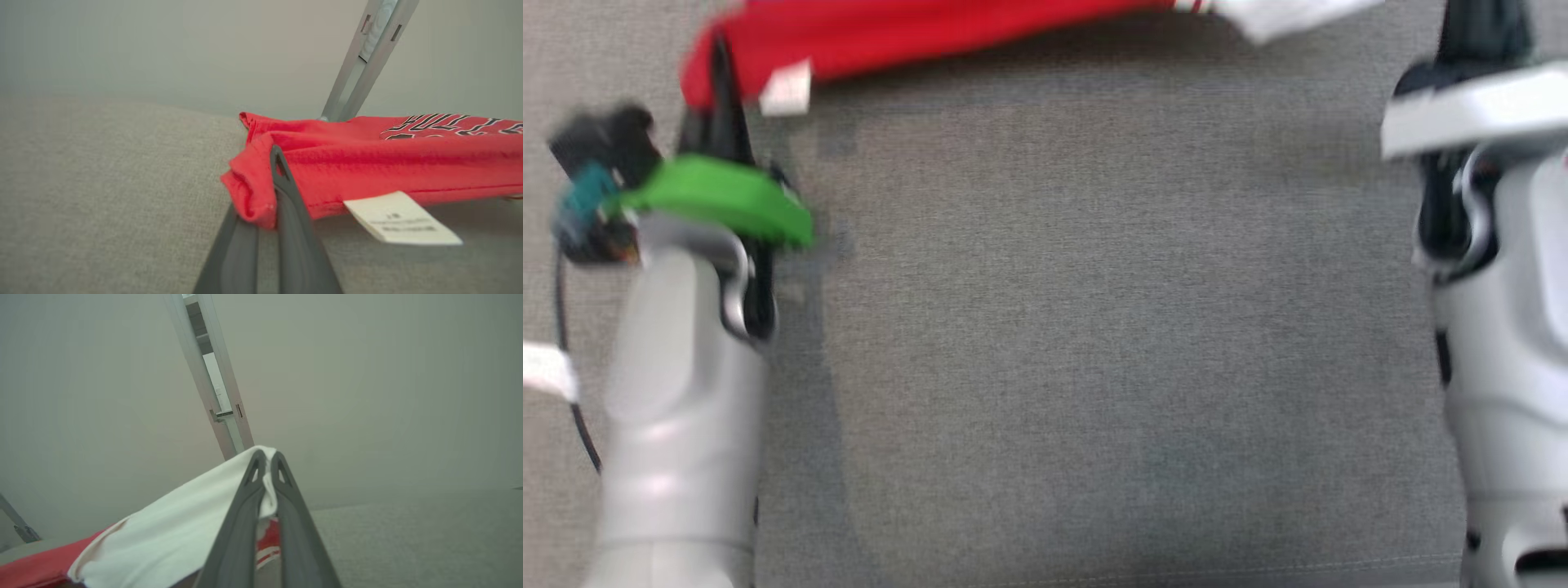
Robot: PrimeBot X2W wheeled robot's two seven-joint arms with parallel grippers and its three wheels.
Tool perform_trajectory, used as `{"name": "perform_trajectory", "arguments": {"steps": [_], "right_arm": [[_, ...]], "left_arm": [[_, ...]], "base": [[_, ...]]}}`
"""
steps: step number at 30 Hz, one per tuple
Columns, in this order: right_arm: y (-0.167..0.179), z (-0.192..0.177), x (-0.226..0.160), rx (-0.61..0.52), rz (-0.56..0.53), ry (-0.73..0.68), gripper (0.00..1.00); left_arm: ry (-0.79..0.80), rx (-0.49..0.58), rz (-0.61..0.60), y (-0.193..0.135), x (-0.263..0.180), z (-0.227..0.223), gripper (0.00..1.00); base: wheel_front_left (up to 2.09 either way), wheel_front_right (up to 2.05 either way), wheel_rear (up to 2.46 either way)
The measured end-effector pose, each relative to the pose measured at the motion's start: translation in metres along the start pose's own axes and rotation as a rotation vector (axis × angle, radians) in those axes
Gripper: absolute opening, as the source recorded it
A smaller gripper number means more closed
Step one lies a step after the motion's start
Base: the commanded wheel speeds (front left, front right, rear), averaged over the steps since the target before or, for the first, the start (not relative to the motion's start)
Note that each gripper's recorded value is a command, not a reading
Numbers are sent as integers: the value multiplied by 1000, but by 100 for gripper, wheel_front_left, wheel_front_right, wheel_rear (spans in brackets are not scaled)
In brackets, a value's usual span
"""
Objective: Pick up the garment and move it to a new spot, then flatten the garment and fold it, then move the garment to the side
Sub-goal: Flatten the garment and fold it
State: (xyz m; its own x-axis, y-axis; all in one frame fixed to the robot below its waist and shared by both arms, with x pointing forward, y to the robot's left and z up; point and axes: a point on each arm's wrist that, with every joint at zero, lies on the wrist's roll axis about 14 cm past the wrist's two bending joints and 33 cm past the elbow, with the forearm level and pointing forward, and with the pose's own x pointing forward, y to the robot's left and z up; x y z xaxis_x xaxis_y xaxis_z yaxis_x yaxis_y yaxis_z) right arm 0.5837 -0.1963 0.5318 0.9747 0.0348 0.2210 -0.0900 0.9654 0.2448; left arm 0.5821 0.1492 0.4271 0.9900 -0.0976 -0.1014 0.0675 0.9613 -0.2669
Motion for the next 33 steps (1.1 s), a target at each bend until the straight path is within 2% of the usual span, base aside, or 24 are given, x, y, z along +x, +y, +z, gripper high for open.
{"name": "perform_trajectory", "arguments": {"steps": [3,5,10,15,24,27,33], "right_arm": [[-12,-29,-39,75,-57,86,0],[-18,-43,-64,111,-94,137,0],[-15,-62,-116,169,-129,233,0],[-8,-62,-154,179,-124,280,0],[-3,-50,-217,199,-136,321,0],[-2,-48,-238,232,-155,328,0],[9,-41,-269,262,-148,332,0]], "left_arm": [[109,-19,17,3,-27,-45,0],[143,-38,45,8,-42,-59,0],[164,-64,81,14,-71,-68,0],[172,-76,119,23,-104,-70,0],[179,-101,123,20,-165,-68,0],[168,-147,144,22,-185,-65,0],[153,-141,108,11,-219,-60,0]], "base": [[0,0,0],[0,0,0],[0,0,0],[0,0,0],[0,0,0],[0,0,0],[0,0,0]]}}
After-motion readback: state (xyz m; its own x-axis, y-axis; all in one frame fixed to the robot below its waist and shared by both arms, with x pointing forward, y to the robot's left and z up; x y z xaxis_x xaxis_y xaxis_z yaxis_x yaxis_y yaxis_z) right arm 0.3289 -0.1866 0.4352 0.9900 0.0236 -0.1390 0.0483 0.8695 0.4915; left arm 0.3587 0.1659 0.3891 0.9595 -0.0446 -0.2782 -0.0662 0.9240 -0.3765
